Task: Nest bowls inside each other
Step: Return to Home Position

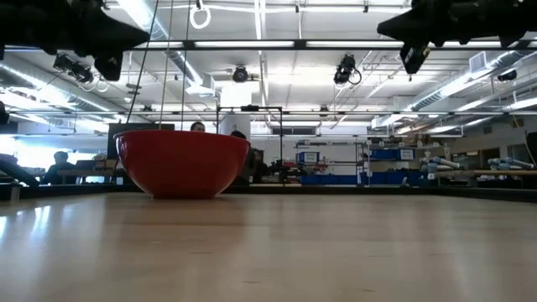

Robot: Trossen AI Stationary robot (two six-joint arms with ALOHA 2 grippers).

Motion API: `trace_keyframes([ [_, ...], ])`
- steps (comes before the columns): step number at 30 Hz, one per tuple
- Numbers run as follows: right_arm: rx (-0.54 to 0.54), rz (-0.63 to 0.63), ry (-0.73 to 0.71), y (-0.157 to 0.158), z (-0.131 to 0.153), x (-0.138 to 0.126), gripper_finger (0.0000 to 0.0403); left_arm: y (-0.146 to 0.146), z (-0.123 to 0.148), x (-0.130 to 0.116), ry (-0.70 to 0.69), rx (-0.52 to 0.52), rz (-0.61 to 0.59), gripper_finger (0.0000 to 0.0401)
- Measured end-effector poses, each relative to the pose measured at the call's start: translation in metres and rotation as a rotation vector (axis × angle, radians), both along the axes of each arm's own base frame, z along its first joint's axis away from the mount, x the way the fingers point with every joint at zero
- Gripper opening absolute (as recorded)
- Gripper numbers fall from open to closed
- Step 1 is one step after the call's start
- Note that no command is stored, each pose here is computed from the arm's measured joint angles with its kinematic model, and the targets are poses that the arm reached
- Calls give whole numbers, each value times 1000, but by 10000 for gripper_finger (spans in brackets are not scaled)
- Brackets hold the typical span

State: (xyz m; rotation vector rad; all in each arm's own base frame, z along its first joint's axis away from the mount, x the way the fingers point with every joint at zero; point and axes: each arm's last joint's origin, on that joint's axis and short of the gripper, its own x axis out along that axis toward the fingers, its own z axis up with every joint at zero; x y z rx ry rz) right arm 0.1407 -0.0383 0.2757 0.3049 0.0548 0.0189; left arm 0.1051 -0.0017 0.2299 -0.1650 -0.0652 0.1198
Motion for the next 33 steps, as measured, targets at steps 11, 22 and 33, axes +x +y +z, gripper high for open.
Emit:
trace_keyframes([
  [11,-71,-7,-99,-10,12,-19,5,1,8,-15,-63,117,12,4],
  [22,-31,22,-81,-9,-3,-29,5,1,-10,-25,5,118,-31,4],
  [33,0,44,-143,-7,-47,-24,4,-3,-41,-13,-19,65,-120,4],
])
